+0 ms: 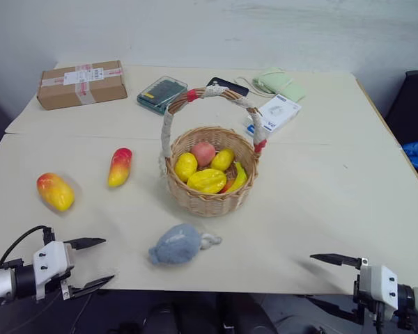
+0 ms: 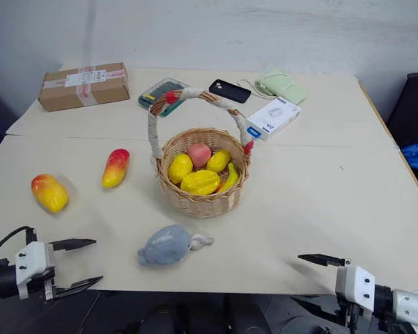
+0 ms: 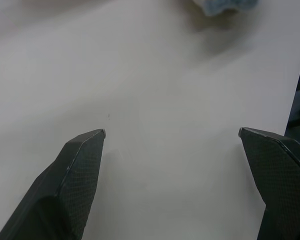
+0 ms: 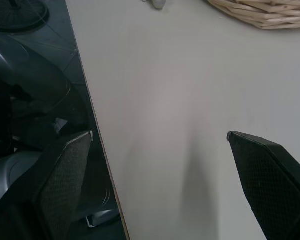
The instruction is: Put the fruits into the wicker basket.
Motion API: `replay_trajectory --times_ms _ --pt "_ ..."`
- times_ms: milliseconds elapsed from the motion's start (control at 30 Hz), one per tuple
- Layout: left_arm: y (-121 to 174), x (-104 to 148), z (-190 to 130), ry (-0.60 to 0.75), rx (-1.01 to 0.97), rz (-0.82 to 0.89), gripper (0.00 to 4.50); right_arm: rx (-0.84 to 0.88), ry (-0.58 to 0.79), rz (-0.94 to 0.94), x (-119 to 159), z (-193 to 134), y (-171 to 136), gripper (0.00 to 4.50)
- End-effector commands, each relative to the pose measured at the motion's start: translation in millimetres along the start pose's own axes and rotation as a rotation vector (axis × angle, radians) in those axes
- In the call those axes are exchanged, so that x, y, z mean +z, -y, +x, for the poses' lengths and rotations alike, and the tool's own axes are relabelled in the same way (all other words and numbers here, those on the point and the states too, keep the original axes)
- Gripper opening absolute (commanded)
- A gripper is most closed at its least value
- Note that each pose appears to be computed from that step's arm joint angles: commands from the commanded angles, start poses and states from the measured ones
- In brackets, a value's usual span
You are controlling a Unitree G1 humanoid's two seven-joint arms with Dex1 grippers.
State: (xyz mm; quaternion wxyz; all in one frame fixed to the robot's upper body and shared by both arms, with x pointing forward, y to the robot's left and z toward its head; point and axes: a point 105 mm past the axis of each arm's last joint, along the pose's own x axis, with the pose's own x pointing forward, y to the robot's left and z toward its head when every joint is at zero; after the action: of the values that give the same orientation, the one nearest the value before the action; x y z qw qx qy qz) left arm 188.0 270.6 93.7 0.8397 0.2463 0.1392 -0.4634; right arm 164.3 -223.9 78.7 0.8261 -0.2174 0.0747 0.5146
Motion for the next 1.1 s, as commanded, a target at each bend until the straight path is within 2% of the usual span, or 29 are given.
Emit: replay_trajectory --times_ms 33,267,433,567,667,800,933,1100 --pt "-3.7 13.1 0.2 0.026 -0.01 0.038 4.5 -0.016 0.028 -0.027 6.6 4.4 1.3 4.45" --pt "12.8 11.3 -3.1 0.048 -0.085 -0.176 4.5 -0.069 0.027 -0.022 5.3 0.7 10.5 4.45" --pt "10.2 16.8 -2.8 0.055 -0.106 -0.174 4.5 -0.086 0.054 -0.028 11.8 3.0 13.1 4.45" --pt "8.8 35.1 5.0 0.115 -0.18 -0.212 4.5 -0.097 0.162 -0.042 31.5 9.0 12.4 4.45" --pt "12.9 68.4 23.0 0.166 -0.301 -0.235 4.5 -0.223 0.369 -0.025 70.5 11.8 26.8 4.45" --pt "14.3 102.1 50.3 0.222 -0.396 -0.203 4.5 -0.124 0.44 -0.028 101.4 19.5 17.0 4.45" --pt "26.4 102.9 85.9 0.166 -0.48 -0.192 4.5 -0.122 0.405 -0.063 105.3 21.3 14.2 4.45" --pt "17.9 95.5 127.4 0.153 -0.399 -0.184 4.5 -0.15 0.381 -0.054 106.0 23.0 16.5 4.45"
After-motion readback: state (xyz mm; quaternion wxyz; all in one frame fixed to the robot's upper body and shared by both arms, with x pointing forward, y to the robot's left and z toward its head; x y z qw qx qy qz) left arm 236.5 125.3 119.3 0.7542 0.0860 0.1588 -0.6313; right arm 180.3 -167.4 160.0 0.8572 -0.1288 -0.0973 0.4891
